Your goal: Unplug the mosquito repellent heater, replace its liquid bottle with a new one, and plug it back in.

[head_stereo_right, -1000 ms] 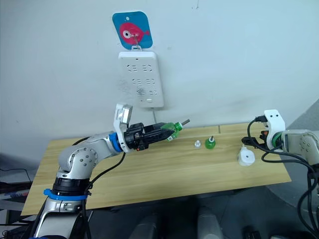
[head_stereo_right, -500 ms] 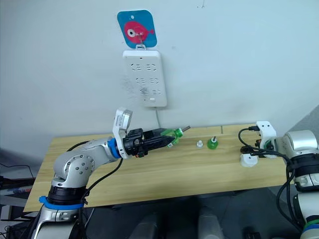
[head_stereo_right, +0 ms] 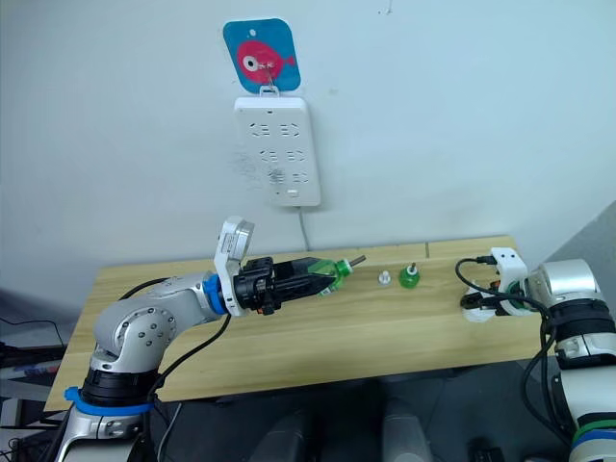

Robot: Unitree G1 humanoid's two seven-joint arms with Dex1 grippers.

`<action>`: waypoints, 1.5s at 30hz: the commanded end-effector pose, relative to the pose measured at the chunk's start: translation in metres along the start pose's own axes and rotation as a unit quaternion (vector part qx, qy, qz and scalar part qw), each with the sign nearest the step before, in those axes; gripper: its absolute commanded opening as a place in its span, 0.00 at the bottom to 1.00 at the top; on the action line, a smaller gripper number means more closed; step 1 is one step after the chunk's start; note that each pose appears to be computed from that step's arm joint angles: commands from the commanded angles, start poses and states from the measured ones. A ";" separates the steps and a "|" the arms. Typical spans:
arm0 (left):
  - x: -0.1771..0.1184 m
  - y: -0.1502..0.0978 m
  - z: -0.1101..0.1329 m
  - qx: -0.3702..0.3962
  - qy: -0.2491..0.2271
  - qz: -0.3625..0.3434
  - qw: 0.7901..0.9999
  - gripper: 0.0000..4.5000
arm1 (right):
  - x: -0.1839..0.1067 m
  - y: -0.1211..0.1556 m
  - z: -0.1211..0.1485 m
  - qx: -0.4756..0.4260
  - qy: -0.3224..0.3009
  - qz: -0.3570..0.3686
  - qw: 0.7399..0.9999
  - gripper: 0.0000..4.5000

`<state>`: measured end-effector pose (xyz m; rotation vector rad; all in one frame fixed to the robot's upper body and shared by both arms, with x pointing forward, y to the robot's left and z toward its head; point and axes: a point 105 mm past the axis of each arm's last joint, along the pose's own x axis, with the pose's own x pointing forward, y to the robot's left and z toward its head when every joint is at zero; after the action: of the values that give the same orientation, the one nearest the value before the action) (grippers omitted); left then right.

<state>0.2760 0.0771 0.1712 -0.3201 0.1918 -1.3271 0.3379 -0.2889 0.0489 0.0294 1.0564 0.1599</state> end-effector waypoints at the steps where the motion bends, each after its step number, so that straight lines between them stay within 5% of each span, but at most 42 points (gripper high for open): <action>1: 0.002 -0.011 0.004 0.011 -0.004 -0.021 1.000 0.49 | -0.003 -0.004 0.010 0.001 -0.020 -0.004 1.000 0.99; 23: 0.001 -0.016 0.007 -0.003 -0.011 -0.026 1.000 0.49 | 0.007 -0.008 0.010 -0.002 -0.022 0.006 1.000 0.99; 29: 0.003 -0.014 0.012 -0.004 -0.021 -0.022 1.000 0.49 | 0.005 -0.008 0.010 0.004 -0.025 0.012 1.000 0.67; 36: 0.001 -0.018 0.008 0.002 -0.009 -0.038 0.999 0.49 | -0.033 -0.018 0.029 -0.034 -0.069 0.015 0.997 0.66; 41: -0.003 -0.019 -0.001 0.011 0.012 -0.061 0.998 0.49 | -0.115 0.062 0.037 0.005 -0.073 0.308 0.948 0.66; 45: 0.000 -0.017 0.000 0.019 0.016 -0.076 0.997 0.49 | -0.153 0.093 0.037 0.009 -0.076 0.447 0.891 0.66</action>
<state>0.2601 0.0749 0.1705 -0.3107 0.2109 -1.4476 0.3013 -0.2364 0.1801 0.4304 0.8720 0.7643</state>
